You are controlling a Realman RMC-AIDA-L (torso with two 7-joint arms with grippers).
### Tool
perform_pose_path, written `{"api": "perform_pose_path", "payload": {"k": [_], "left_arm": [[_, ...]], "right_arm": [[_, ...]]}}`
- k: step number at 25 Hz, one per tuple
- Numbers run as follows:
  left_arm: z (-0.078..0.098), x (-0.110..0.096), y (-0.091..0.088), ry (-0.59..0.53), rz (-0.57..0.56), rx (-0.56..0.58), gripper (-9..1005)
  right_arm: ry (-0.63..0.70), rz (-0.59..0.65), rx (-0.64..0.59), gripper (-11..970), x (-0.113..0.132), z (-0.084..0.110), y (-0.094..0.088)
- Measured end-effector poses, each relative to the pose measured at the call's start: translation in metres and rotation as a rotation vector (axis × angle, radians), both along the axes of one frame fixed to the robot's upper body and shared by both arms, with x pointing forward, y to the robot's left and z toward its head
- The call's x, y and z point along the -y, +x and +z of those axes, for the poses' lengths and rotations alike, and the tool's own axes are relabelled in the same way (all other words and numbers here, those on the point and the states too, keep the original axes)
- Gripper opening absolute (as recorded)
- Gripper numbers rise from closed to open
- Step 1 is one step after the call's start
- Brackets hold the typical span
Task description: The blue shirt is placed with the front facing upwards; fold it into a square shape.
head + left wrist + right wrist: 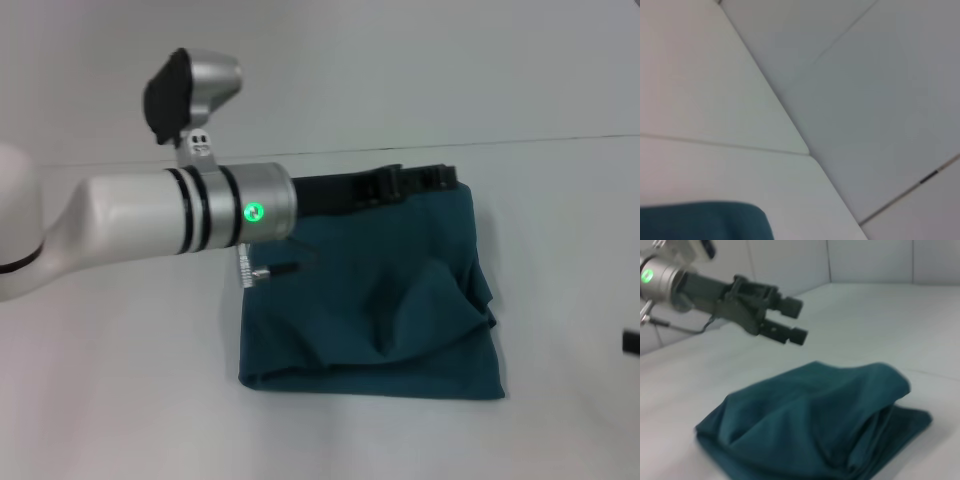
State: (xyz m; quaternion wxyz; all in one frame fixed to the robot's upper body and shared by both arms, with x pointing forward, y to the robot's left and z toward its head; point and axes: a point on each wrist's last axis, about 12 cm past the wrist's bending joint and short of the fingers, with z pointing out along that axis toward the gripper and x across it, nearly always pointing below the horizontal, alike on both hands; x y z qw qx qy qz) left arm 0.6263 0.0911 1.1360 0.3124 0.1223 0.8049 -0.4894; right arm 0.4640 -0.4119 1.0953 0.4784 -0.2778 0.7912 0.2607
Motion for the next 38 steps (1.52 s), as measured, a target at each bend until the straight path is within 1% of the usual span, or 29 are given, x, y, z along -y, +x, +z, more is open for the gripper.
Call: {"api": "perform_pose_path", "payload": {"k": [1, 2, 4, 5, 6, 11, 12, 13, 14, 17, 21, 24, 28, 32, 34, 36, 38], "left_arm": [[0.0, -0.004, 0.001, -0.001, 0.01, 0.015, 740], [-0.001, -0.008, 0.002, 0.0, 0.017, 0.032, 754], [-0.002, -0.015, 0.003, 0.004, 0.028, 0.067, 781], [-0.002, -0.02, 0.004, 0.008, 0.035, 0.09, 795], [-0.003, -0.024, 0.004, 0.011, 0.04, 0.108, 809], [-0.009, -0.046, 0.001, 0.035, 0.04, 0.21, 878], [-0.011, -0.055, -0.002, 0.03, 0.04, 0.229, 892], [-0.013, -0.06, -0.003, 0.025, 0.046, 0.234, 891], [-0.013, -0.06, -0.003, 0.025, 0.046, 0.234, 890], [-0.016, -0.076, -0.007, -0.003, 0.079, 0.237, 887], [-0.018, -0.097, -0.013, -0.045, 0.113, 0.249, 887], [-0.018, -0.112, -0.018, -0.065, 0.129, 0.256, 887], [-0.02, -0.122, -0.022, -0.074, 0.14, 0.255, 888], [-0.02, -0.124, -0.024, -0.078, 0.137, 0.256, 888], [-0.022, -0.123, -0.025, -0.068, 0.124, 0.254, 888], [-0.023, -0.121, -0.025, -0.06, 0.115, 0.251, 887], [-0.023, -0.119, -0.026, -0.056, 0.107, 0.251, 887]], "right_arm": [[0.011, -0.02, 0.002, 868, -0.002, 0.001, 0.005], [0.02, -0.034, 0.0, 868, -0.003, 0.001, 0.009], [0.041, -0.065, -0.008, 868, -0.008, 0.004, 0.023], [0.055, -0.074, -0.013, 868, -0.015, 0.008, 0.038], [0.055, -0.074, -0.013, 868, -0.015, 0.008, 0.038], [0.073, -0.031, 0.002, 867, -0.044, 0.026, 0.079], [0.07, -0.017, -0.008, 867, -0.058, 0.033, 0.096], [0.07, -0.017, -0.008, 868, -0.058, 0.033, 0.096], [0.065, -0.014, -0.016, 868, -0.064, 0.036, 0.104], [0.043, -0.016, -0.041, 868, -0.081, 0.043, 0.125], [-0.002, -0.015, -0.077, 868, -0.105, 0.048, 0.146], [-0.055, 0.003, -0.103, 868, -0.123, 0.049, 0.156], [-0.123, 0.022, -0.137, 868, -0.146, 0.046, 0.165], [-0.18, 0.051, -0.177, 867, -0.167, 0.041, 0.168], [-0.231, 0.081, -0.196, 867, -0.174, 0.038, 0.168], [-0.272, 0.102, -0.212, 867, -0.179, 0.035, 0.166], [-0.296, 0.099, -0.235, 867, -0.178, 0.034, 0.165]]}}
